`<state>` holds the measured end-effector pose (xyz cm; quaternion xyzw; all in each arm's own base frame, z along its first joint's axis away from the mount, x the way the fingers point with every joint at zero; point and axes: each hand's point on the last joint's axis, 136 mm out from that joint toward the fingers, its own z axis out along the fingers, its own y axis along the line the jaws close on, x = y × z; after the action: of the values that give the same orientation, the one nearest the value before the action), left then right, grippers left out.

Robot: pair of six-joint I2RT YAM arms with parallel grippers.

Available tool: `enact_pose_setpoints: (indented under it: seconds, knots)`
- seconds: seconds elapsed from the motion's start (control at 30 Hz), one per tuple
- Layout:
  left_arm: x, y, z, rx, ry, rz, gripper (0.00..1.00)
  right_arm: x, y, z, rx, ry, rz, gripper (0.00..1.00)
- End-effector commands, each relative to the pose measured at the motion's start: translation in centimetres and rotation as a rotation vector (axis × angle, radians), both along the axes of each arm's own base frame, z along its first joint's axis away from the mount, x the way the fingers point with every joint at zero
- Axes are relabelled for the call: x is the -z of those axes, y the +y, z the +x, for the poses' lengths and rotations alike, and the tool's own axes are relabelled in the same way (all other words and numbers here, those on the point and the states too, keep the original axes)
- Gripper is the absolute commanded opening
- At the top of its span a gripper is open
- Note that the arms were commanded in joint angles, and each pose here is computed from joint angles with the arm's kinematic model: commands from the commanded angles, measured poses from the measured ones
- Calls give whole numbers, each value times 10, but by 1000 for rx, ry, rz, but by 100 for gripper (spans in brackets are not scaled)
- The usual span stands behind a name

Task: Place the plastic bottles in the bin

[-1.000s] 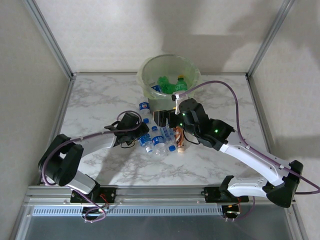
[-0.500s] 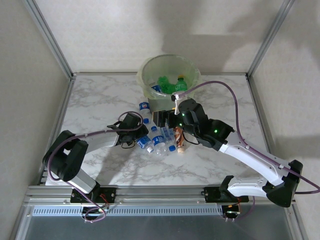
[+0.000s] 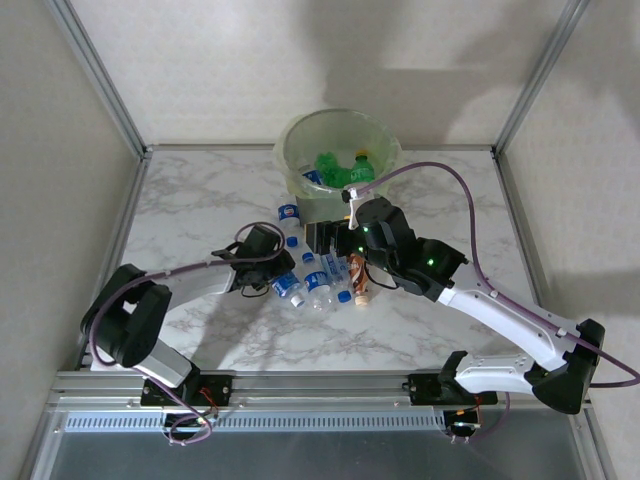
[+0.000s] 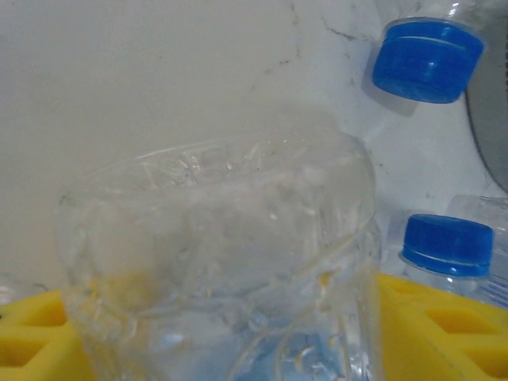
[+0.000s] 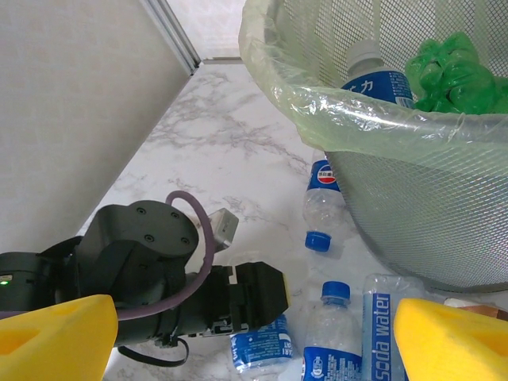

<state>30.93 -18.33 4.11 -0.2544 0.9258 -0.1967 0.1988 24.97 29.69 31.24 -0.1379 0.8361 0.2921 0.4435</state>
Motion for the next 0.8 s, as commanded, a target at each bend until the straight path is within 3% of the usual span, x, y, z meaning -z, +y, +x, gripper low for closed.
enact_pose_setpoints:
  seconds: [0.0,0.2,0.57,0.77]
  knots:
    - [-25,1,0,6,-51,3,66,-3,4,0,5,-5,18,90]
    - [-82,-6,2,12,-170,-109,66,-13,6,0,-4,-17,28,90]
    - [-242,-13,9,31,-526,-440,67,-39,10,-5,-43,-43,89,92]
    - [-290,-18,2,58,-653,-581,67,-57,10,-13,-74,-58,148,98]
